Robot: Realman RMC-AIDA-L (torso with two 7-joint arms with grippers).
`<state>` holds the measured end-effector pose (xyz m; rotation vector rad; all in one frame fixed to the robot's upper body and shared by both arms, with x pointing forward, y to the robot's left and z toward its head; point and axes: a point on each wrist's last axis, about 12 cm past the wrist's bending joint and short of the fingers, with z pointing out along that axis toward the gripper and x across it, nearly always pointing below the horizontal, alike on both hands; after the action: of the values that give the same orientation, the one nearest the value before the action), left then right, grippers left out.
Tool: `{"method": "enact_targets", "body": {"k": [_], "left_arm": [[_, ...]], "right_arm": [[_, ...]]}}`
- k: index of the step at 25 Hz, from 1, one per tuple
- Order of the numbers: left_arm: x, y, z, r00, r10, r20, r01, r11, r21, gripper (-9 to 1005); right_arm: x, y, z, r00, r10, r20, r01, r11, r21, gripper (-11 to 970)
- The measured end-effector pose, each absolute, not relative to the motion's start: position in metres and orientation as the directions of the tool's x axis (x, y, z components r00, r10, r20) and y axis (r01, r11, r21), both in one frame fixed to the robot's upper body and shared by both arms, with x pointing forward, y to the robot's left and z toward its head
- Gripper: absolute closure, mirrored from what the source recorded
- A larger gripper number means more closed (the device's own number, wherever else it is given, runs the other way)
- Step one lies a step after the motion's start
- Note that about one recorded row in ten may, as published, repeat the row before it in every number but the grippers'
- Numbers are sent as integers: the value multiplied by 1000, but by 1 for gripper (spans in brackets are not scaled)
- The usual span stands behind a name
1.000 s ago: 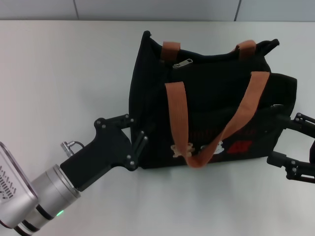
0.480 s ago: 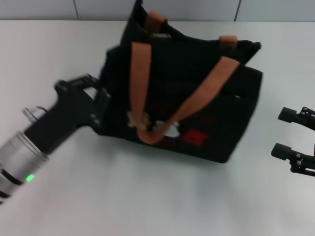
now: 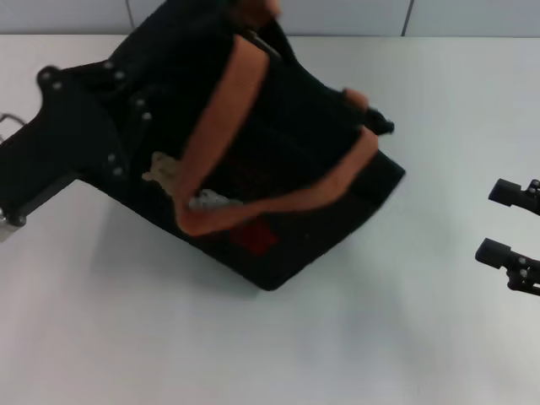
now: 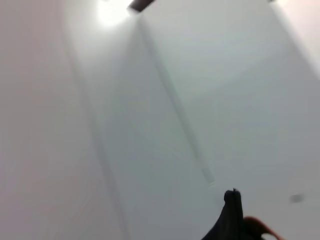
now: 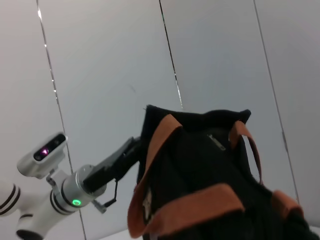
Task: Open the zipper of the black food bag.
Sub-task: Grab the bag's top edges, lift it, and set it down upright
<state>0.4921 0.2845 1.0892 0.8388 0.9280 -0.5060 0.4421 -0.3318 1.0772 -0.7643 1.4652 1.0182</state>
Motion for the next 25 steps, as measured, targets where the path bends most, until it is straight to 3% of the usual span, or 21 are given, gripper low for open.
{"method": "enact_targets", "body": {"k": [4, 6, 11, 21, 25], "left_arm": [[501, 272, 1102, 571, -57, -819, 732, 487, 476, 896], [504, 257, 1102, 602, -53, -797, 749, 383, 541, 897], [507, 242, 1101, 635, -51, -771, 747, 297, 595, 897], [512, 243, 1108, 667, -48, -744, 720, 301, 626, 897], [513, 240, 1110, 678, -58, -733, 715, 284, 639, 896]], "right_arm": [[442, -332, 1077, -157, 87, -984, -892, 415, 179, 123], [443, -331, 1076, -161, 90, -983, -890, 418, 184, 123], [448, -328, 1071, -204, 78, -976, -879, 424, 218, 122], [466, -317, 1061, -426, -69, -902, -849, 376, 372, 121], [481, -302, 1056, -453, -125, -883, -846, 372, 382, 213]]}}
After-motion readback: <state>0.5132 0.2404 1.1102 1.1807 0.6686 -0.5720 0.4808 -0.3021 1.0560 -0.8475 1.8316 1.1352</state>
